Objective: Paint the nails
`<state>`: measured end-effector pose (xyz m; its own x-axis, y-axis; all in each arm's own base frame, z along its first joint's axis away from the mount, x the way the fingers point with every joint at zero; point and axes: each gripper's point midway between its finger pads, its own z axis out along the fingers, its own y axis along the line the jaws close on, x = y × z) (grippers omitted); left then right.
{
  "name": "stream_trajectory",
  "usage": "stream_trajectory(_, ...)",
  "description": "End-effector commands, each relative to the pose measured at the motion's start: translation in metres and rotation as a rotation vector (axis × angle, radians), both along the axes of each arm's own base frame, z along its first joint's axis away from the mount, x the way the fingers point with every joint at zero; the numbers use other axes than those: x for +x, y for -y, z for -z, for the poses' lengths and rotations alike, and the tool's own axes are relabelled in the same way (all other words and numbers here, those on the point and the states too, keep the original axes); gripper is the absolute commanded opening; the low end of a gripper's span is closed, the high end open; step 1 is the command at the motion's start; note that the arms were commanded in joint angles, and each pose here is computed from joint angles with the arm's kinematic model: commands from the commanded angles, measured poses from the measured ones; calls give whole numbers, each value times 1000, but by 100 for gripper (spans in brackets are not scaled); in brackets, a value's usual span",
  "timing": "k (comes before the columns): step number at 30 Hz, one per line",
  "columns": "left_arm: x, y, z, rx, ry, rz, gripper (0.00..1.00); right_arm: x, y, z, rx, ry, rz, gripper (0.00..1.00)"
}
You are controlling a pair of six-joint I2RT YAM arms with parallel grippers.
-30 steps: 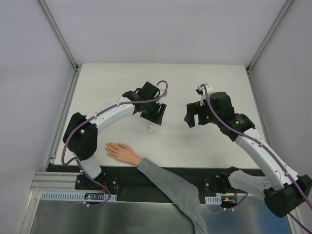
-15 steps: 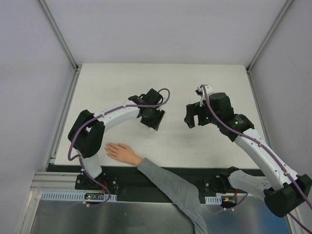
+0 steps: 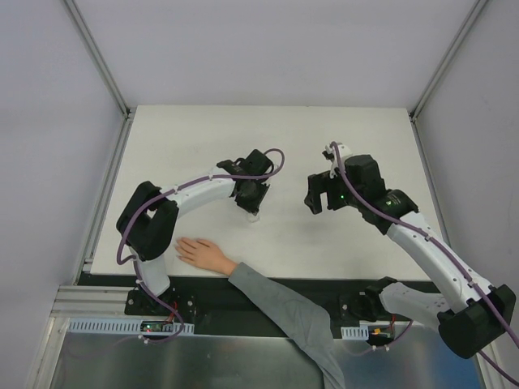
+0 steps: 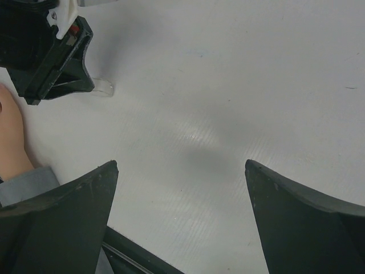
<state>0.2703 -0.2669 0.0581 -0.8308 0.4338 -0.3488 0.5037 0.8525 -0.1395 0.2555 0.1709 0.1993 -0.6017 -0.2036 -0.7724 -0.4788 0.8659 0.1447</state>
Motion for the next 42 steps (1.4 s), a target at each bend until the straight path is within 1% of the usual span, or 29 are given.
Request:
stream_trajectory(1, 8, 0, -6, 28, 40, -7, 0, 2, -14, -2, 61, 7, -43, 96)
stream_trajectory(2, 9, -1, -8, 30, 46, -9, 0, 4, -19, -7, 83, 26, -64, 96)
stream_trajectory(3, 9, 0, -15, 16, 56, -8, 0, -3, -27, -6, 113, 18, -116, 96)
stream_trajectory(5, 3, 3, -28, -23, 42, 9, 0, -5, -39, -11, 157, 54, -198, 96)
stream_trajectory(6, -1, 6, -43, -63, 43, 18, 0, -21, -52, -10, 208, 34, -307, 96)
stream_trajectory(7, -6, 6, -54, -91, 23, 29, 0, -24, -61, -16, 240, 69, -370, 98)
stream_trajectory(8, -21, 16, -67, -173, -31, 67, 0, -31, -68, -20, 272, 78, -431, 98)
stream_trajectory(9, -25, 16, -89, -241, -27, 75, 0, -49, -79, -19, 316, 59, -534, 99)
stream_trajectory(11, -38, 19, -115, -336, -64, 97, 0, -58, -90, -21, 320, 101, -620, 99)
stream_trajectory(12, -52, 23, -139, -428, -88, 133, 0, -68, -96, -19, 323, 103, -670, 99)
stream_trajectory(15, -73, 24, -183, -552, -100, 188, 0, -74, -106, -22, 358, 155, -729, 96)
stream_trajectory(16, -77, 24, -195, -578, -89, 201, 0, -74, -110, -24, 381, 184, -748, 95)
stream_trajectory(18, -87, 23, -213, -624, -87, 224, 0, -82, -115, -33, 435, 190, -804, 94)
stream_trajectory(19, -90, 22, -219, -639, -83, 230, 0, -84, -119, -41, 463, 220, -834, 92)
stream_trajectory(20, -94, 21, -227, -657, -75, 240, 0, -89, -122, -42, 486, 210, -872, 91)
stream_trajectory(24, -104, 21, -240, -700, -82, 263, 0, -92, -129, -53, 529, 224, -916, 86)
stream_trajectory(29, -109, 21, -247, -720, -83, 277, 0, -97, -137, -67, 534, 270, -939, 80)
stream_trajectory(32, -108, 23, -247, -725, -95, 277, 0, -99, -144, -68, 525, 274, -953, 76)
stream_trajectory(35, -108, 24, -247, -727, -100, 275, 0, -99, -150, -68, 505, 297, -947, 71)
stream_trajectory(36, -108, 24, -246, -726, -106, 272, 0, -98, -152, -69, 501, 306, -945, 66)
stream_trajectory(42, -110, 24, -245, -730, -125, 270, 0, -98, -158, -76, 487, 348, -941, 59)
